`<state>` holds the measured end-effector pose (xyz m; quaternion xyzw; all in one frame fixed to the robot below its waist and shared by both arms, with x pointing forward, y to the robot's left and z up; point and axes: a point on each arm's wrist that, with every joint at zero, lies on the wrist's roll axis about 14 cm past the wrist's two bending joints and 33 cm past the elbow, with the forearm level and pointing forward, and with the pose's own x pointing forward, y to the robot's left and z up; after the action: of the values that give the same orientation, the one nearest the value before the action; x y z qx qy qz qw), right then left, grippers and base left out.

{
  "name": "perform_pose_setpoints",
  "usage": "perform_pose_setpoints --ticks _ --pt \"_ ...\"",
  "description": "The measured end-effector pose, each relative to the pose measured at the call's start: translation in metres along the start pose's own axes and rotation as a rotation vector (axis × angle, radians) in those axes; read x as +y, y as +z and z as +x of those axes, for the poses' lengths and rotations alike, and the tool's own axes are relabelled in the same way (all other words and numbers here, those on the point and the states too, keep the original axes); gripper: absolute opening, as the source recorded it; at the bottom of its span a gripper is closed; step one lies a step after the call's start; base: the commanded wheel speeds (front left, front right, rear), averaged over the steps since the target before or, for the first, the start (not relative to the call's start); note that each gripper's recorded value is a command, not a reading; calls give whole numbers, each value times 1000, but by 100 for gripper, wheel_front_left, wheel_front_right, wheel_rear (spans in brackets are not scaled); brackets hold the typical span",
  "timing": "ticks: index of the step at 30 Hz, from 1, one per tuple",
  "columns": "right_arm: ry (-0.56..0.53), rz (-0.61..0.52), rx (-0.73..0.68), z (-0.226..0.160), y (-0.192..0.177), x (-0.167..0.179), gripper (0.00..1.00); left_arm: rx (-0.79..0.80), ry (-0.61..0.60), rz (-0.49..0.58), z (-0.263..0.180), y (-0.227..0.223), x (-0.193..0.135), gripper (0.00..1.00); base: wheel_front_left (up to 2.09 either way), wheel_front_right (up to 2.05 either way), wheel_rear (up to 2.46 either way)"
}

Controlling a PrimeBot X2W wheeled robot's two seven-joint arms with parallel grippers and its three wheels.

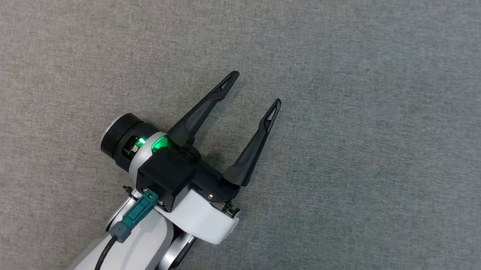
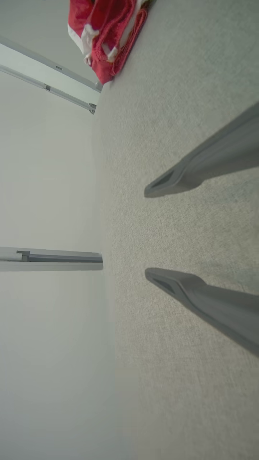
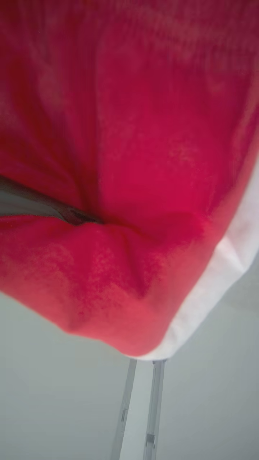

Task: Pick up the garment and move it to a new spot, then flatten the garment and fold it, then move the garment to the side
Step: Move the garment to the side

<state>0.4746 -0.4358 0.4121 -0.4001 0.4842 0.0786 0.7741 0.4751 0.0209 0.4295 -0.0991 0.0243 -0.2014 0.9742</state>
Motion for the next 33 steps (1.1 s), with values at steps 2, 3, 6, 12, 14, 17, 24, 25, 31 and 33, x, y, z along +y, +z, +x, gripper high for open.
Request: perform_pose_setpoints --ticks 2,3,6,12,14,17,24,25,31,33 --pt "-12 -29 17 6 -4 -3 0 10 6 -6 0 -4 2 100 0 0 0" --pt "-19 -35 28 9 -7 -4 0 13 9 -6 0 -6 3 100 0 0 0" --pt "-54 -37 26 19 -6 -13 30 16 15 -4 2 -8 7 100 0 0 0" --pt "-88 21 21 37 -7 -13 100 20 32 2 2 -10 13 100 0 0 0" --pt "-106 38 45 35 -11 -18 100 17 34 4 1 -8 13 100 0 0 0" --pt "-146 58 46 28 -11 -31 100 9 41 0 -1 -2 13 100 0 0 0" --pt "-252 75 30 -3 -4 -68 100 -35 55 -2 -7 20 11 100 0 0 0" --pt "-268 82 12 -8 0 -74 100 -37 59 -5 -9 22 10 100 0 0 0" --pt "-299 196 -346 -39 88 -83 100 -81 95 7 -23 45 11 100 0 0 0" --pt "-272 245 -473 -49 115 -71 100 -94 111 8 -29 53 13 100 0 0 0"
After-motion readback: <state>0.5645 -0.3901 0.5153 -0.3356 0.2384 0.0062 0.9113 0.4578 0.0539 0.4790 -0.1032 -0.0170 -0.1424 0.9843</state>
